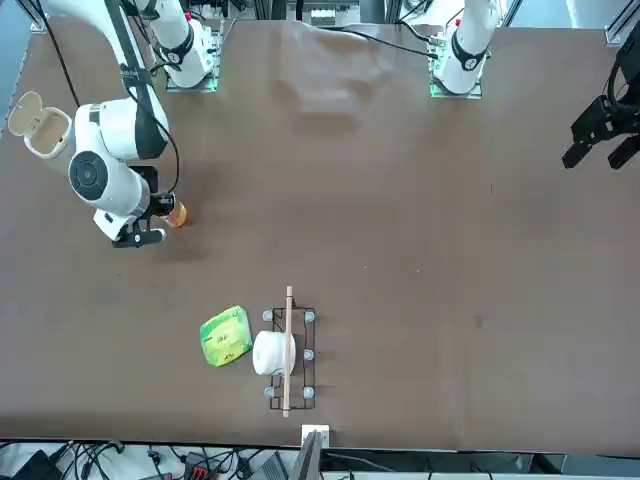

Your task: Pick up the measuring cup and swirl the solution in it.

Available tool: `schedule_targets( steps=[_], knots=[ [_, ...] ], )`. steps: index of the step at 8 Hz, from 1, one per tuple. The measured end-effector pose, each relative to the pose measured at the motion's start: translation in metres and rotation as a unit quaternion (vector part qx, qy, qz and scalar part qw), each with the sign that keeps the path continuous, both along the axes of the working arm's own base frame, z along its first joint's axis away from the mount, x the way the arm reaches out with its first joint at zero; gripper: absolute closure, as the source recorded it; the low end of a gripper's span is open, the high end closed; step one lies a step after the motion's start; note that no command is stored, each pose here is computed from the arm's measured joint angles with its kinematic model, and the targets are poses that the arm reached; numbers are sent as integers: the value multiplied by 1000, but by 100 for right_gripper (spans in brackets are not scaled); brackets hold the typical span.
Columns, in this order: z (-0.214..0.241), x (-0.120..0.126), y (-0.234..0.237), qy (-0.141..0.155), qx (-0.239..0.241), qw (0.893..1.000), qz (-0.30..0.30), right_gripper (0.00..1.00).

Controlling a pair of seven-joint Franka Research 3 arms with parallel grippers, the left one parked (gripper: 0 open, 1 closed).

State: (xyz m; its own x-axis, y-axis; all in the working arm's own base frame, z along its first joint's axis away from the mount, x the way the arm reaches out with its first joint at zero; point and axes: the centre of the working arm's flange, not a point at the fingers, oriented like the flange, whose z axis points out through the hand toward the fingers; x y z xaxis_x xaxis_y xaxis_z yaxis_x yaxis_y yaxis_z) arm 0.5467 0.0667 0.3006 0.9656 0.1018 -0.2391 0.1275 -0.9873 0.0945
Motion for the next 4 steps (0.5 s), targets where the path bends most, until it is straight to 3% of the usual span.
schedule_targets(
  steps=[4],
  knots=[
    [-5,-9,4,26,-8,1000,-5,97]
  ],
)
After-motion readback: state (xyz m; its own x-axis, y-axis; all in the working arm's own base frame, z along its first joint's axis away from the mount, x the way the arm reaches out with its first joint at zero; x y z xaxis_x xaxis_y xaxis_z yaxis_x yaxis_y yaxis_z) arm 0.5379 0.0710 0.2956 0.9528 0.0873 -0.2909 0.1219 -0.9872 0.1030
